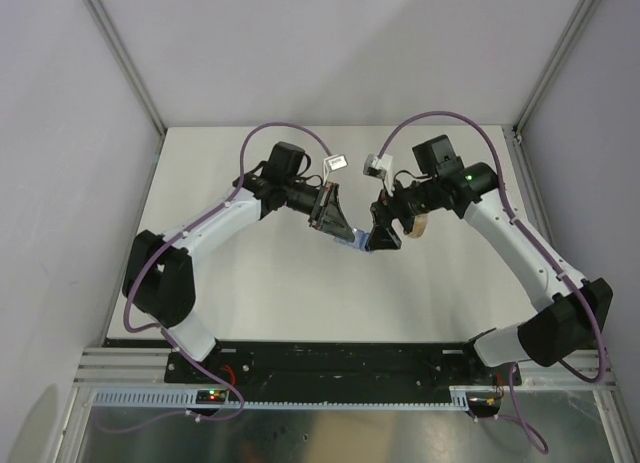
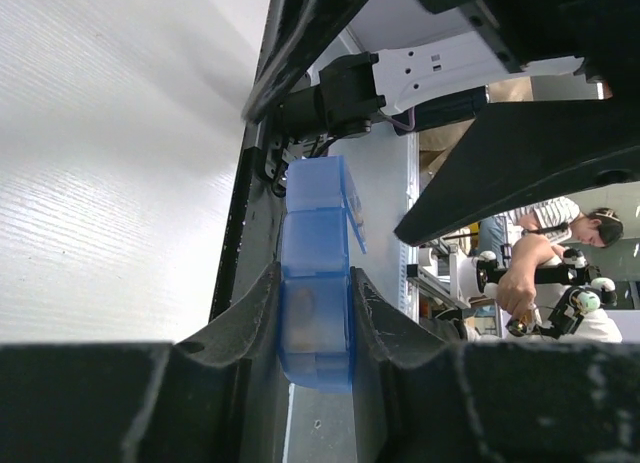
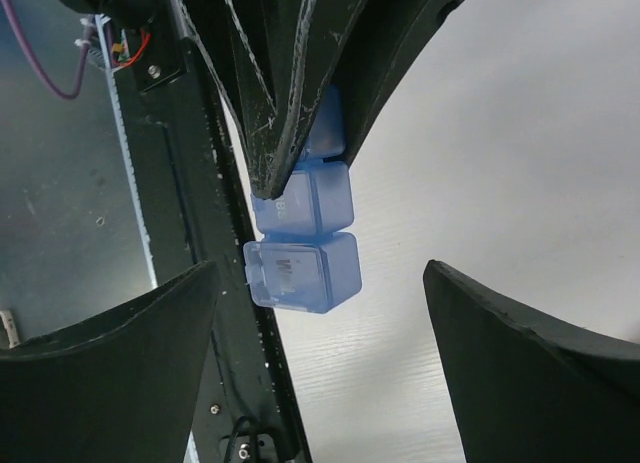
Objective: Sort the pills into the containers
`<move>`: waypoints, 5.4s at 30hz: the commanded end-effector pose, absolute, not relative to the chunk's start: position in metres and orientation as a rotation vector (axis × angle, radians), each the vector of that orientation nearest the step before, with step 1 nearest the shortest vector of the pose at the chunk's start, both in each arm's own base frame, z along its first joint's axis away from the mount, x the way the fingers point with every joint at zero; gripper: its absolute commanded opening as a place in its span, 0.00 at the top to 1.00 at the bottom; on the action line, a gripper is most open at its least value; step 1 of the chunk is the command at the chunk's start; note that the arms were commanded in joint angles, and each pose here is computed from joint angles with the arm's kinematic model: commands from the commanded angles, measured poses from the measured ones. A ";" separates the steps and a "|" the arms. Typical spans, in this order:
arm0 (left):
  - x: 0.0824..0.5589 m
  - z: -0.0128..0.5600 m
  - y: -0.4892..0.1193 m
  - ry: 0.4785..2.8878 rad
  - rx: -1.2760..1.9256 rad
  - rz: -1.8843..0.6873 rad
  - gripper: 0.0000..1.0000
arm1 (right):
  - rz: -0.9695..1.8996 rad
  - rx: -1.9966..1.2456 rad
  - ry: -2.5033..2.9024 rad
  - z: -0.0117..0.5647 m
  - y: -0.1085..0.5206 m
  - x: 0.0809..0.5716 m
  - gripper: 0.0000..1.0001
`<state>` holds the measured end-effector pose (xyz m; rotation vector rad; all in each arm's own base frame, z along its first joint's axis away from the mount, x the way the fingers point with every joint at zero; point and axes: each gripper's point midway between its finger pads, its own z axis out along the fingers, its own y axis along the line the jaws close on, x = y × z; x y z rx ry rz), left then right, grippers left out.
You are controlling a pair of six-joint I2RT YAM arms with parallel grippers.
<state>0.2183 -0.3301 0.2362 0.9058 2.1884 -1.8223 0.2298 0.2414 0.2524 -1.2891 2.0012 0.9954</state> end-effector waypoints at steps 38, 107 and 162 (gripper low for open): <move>0.221 0.245 -0.324 2.098 0.958 -1.778 1.00 | 1.113 -1.249 2.013 0.235 0.245 0.225 0.28; 0.417 0.052 -0.172 2.549 -0.039 -1.427 0.83 | 0.470 -0.860 1.880 0.215 0.149 0.247 0.01; 0.380 0.079 -0.069 2.553 0.009 -0.833 0.02 | 0.470 -0.878 1.891 0.209 0.147 0.245 0.01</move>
